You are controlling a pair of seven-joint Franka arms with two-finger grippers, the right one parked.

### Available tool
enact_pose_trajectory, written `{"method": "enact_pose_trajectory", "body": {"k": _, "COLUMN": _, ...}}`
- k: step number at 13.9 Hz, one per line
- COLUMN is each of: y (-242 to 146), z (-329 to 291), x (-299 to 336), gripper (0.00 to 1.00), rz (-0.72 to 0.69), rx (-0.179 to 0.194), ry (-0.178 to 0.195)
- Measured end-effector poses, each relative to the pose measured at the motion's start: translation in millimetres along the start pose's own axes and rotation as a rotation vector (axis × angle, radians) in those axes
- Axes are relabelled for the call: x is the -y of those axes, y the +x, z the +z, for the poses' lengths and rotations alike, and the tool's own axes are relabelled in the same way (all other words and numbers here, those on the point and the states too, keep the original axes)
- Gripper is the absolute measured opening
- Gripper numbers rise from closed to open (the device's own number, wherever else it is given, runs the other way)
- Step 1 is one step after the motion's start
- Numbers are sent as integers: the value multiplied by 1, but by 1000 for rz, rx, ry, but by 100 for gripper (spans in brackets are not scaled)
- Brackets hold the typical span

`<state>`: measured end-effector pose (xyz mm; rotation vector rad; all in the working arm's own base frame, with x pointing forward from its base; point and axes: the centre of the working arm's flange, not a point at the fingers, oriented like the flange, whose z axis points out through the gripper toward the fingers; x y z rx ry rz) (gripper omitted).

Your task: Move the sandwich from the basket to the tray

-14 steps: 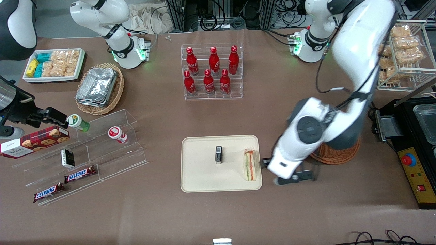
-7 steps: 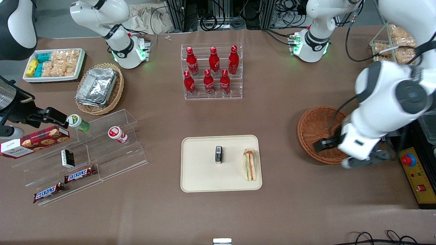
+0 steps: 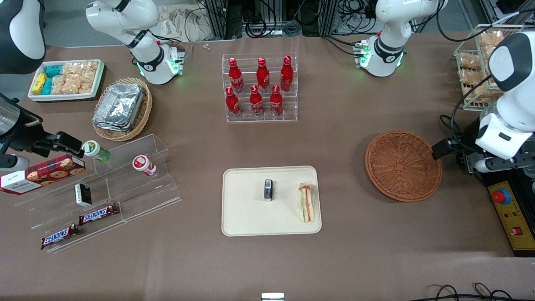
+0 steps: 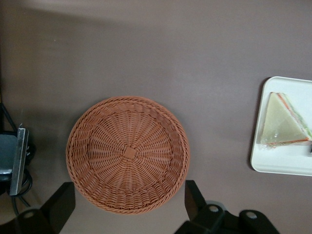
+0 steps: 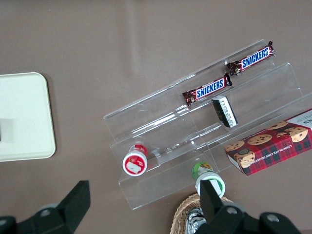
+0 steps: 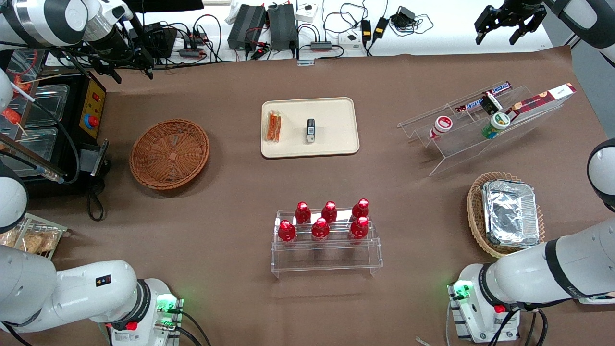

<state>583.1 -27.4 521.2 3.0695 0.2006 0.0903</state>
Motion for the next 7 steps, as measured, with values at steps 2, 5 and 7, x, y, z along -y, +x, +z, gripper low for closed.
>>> {"method": "enact_pose_trajectory", "body": {"k": 2, "y": -4, "z": -2, "x": -22, "gripper": 100, "rz": 41, "rx": -12, "ry": 3}}
{"method": "enact_pose_trajectory", "body": {"k": 5, "y": -7, "z": -11, "x": -42, "gripper": 100, "rz": 80, "rx": -28, "ry": 7}}
{"method": "enact_pose_trajectory", "body": {"k": 7, "y": -4, "z": -25, "x": -41, "gripper": 100, "rz": 88, "rx": 2, "ry": 8}}
